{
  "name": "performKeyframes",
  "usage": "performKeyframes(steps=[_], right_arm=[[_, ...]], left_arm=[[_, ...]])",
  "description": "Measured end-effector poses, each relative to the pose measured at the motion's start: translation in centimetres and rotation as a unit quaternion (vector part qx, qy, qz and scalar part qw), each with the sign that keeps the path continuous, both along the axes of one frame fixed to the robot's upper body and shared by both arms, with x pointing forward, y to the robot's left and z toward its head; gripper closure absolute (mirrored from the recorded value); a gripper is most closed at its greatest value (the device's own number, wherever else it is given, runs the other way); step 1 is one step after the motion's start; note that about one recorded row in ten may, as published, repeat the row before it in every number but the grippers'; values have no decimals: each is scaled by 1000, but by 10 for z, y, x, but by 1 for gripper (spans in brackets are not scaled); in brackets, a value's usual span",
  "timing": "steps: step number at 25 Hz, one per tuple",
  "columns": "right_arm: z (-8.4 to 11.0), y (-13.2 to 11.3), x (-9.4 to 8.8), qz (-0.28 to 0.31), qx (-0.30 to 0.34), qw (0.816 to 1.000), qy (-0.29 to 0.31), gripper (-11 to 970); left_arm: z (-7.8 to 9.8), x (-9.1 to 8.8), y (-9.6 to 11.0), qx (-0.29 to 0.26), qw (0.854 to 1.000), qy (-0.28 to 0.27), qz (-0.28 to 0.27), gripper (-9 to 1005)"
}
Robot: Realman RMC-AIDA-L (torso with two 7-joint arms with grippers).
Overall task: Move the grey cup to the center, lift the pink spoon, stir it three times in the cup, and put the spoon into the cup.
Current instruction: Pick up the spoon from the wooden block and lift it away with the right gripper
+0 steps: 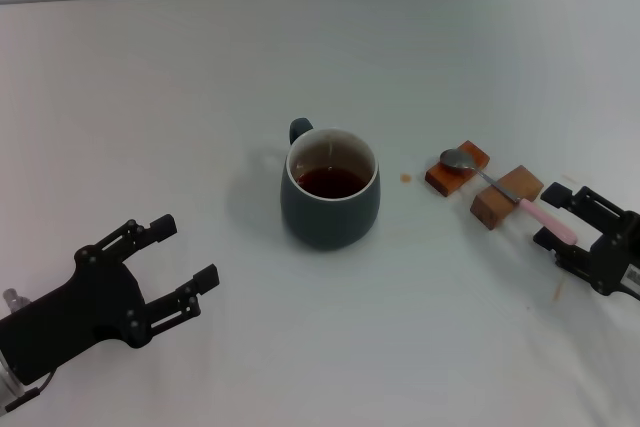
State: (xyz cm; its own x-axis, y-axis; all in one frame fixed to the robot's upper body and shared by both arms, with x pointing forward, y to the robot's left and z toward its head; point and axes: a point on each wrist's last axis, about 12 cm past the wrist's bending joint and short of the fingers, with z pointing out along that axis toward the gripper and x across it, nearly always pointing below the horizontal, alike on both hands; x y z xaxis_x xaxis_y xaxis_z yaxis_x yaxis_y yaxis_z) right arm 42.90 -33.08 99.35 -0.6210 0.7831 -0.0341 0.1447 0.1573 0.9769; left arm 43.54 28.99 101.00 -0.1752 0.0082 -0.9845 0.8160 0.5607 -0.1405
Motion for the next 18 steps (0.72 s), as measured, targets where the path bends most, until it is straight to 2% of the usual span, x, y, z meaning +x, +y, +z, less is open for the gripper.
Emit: performKeyframes(steps=[18], right_arm=[[0, 3, 6, 0, 3, 1000, 7, 203]], left_arm=[[2, 4, 0, -2, 1000, -5, 3, 181]])
